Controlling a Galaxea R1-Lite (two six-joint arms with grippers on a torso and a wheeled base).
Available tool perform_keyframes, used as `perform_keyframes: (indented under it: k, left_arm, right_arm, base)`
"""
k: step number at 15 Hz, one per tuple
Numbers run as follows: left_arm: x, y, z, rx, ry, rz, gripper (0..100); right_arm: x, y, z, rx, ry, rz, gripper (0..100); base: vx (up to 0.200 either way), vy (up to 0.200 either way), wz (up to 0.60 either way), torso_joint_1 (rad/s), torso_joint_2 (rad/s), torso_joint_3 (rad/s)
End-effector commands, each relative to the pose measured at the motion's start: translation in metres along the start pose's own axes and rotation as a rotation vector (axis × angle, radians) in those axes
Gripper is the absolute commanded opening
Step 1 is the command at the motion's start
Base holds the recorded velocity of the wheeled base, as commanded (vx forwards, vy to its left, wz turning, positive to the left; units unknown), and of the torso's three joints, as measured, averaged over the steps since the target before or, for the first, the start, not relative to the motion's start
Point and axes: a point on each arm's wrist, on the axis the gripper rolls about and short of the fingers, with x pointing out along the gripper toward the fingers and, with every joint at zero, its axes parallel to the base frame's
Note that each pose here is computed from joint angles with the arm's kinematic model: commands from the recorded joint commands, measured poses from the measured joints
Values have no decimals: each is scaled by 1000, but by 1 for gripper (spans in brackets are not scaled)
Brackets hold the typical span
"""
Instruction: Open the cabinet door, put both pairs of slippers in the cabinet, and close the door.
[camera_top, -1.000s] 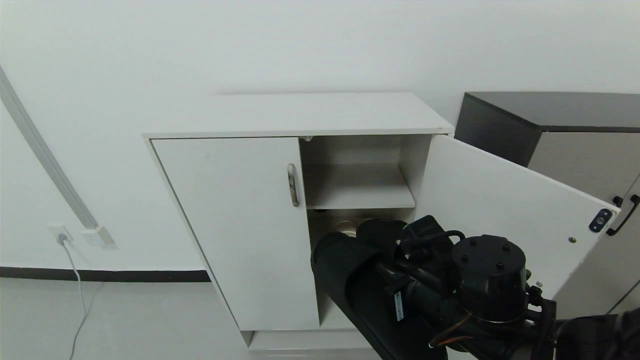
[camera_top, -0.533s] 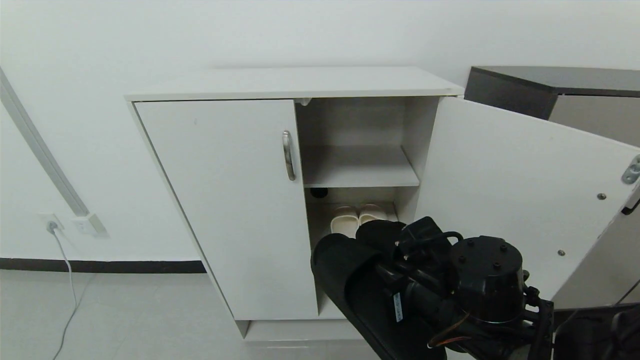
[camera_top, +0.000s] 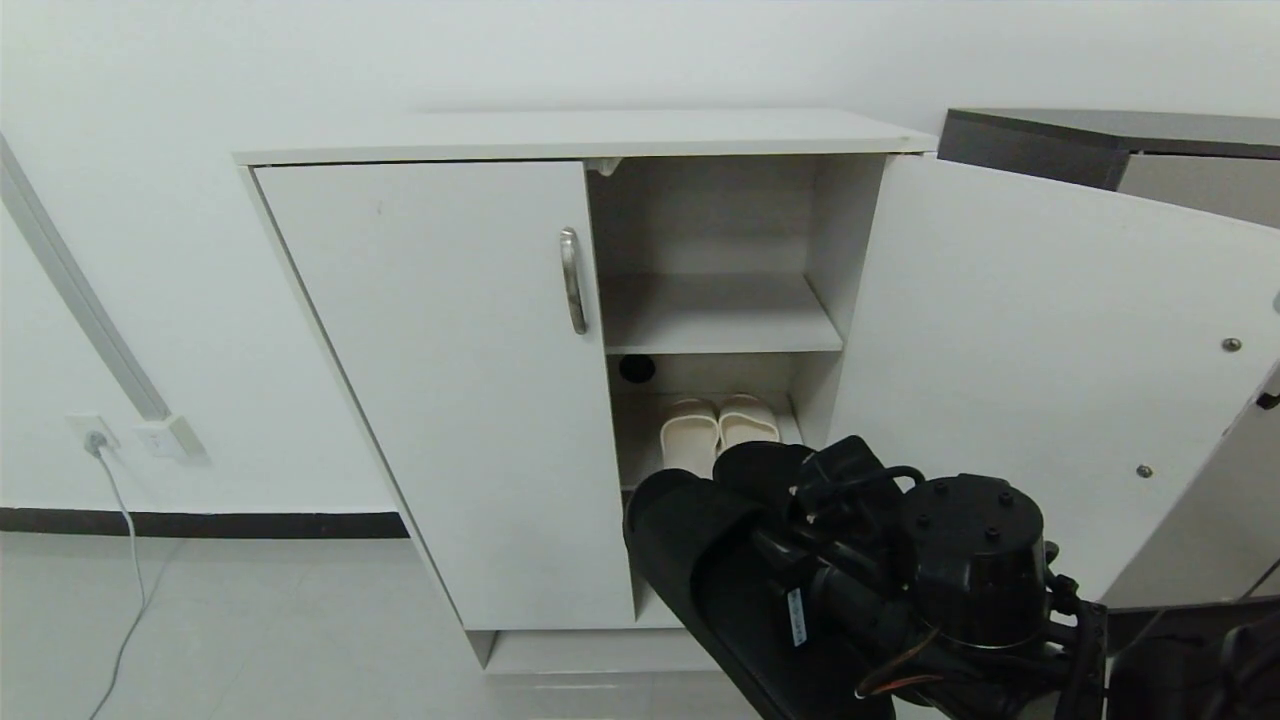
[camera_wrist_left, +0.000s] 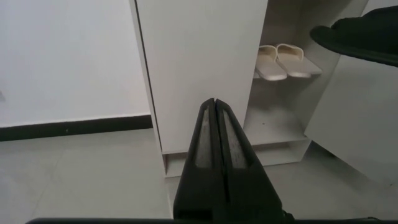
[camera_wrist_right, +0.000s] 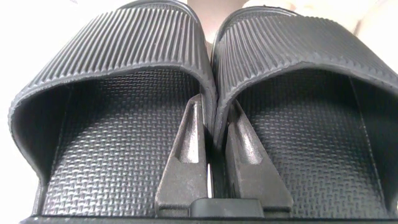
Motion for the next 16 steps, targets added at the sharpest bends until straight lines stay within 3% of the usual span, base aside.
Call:
perform_keyframes:
  k: [1, 5, 9, 12, 16]
  left_arm:
    - [0, 0, 0, 0, 2, -2, 0]
    - [0, 0, 0, 0, 2, -2, 0]
    - [0, 0, 0, 1, 2, 0, 0]
    - [0, 0, 0, 6, 2, -3, 0]
    - [0, 0, 0, 6, 2, -5, 0]
  right_arm:
    - [6, 2, -2, -3, 6, -6, 0]
    - [45, 14, -5, 4, -24, -280, 0]
    - [69, 22, -1, 39, -45, -370, 0]
    - [78, 25, 26, 75, -92, -483, 0]
    - [84, 29, 52, 101, -129, -490, 0]
  base:
    - [0, 0, 0, 0, 0, 0]
    - [0, 0, 0, 0, 0, 0]
    - [0, 0, 0, 0, 0, 0]
    - [0, 0, 0, 0, 0, 0]
    - [0, 0, 0, 0, 0, 0]
